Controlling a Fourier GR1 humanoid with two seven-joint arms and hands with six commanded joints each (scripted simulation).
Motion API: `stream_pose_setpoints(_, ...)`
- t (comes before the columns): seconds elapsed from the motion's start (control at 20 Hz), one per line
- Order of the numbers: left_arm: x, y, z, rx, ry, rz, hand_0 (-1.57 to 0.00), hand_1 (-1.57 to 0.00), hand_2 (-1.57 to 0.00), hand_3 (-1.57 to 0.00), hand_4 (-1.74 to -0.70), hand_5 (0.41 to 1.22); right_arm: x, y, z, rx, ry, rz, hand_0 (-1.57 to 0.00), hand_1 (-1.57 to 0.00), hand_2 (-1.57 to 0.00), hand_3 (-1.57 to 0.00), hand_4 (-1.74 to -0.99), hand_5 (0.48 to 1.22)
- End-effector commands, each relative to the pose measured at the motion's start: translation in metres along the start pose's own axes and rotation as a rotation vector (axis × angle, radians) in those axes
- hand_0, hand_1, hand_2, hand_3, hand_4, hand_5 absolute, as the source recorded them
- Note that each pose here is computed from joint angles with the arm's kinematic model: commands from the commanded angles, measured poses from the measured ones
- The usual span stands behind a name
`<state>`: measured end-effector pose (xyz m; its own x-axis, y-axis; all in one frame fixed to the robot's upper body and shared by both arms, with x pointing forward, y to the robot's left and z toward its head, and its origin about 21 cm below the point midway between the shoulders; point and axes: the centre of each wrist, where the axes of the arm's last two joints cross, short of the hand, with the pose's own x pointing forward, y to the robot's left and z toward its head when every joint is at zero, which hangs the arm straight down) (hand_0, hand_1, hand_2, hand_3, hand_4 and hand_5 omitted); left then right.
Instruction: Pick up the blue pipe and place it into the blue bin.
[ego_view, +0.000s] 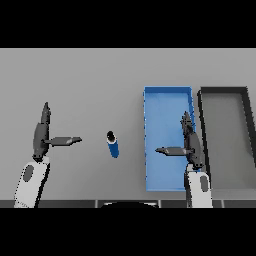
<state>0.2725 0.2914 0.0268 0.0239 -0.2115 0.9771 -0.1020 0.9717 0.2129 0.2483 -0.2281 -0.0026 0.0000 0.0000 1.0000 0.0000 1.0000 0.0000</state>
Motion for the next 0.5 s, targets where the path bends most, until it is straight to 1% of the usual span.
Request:
stream_pose_setpoints(0.0, 0.0, -0.001, -0.001, 0.0, -0.004, 0.001, 0.0, 0.0, 0.0, 0.0, -0.97, 0.594, 0.0, 0.0, -0.001, -0.001, 0.002, 0.0, 0.0, 0.0, 0.0, 0.0, -1.21, 0.594)
stream_pose_setpoints(0.25, 0.002, -0.006, -0.007, -0.001, -0.006, 0.002, 0.0, 0.0, 0.0, 0.0, -0.97, 0.594, 0.003, -0.005, -0.009, -0.003, 0.005, 0.002, 0.0, 0.0, 0.0, 0.0, -1.21, 0.594)
stream_pose_setpoints(0.3, 0.005, 0.003, -0.005, -0.154, -0.048, -0.078, 0.0, 0.0, 0.0, 0.0, -0.97, 0.594, 0.011, -0.014, -0.007, 0.054, -0.06, 0.151, 0.0, 0.0, 0.0, 0.0, -1.21, 0.594)
stream_pose_setpoints(0.35, 0.005, 0.017, -0.008, -0.238, -0.054, -0.121, 0.0, 0.0, 0.0, 0.0, -0.97, 0.595, 0.012, -0.018, -0.002, 0.1, -0.092, 0.238, 0.0, 0.0, 0.0, 0.0, -1.206, 0.592)
stream_pose_setpoints(0.4, 0.006, 0.025, -0.009, -0.293, -0.058, -0.147, 0.0, 0.0, 0.0, 0.0, -0.97, 0.596, 0.013, -0.018, 0.003, 0.123, -0.104, 0.296, 0.0, 0.0, 0.0, 0.0, -1.198, 0.589)
stream_pose_setpoints(0.45, 0.005, 0.028, -0.008, -0.333, -0.068, -0.159, 0.0, 0.0, 0.0, 0.0, -0.97, 0.596, 0.015, -0.016, 0.003, 0.14, -0.108, 0.323, 0.0, 0.0, 0.0, 0.0, -1.195, 0.588)
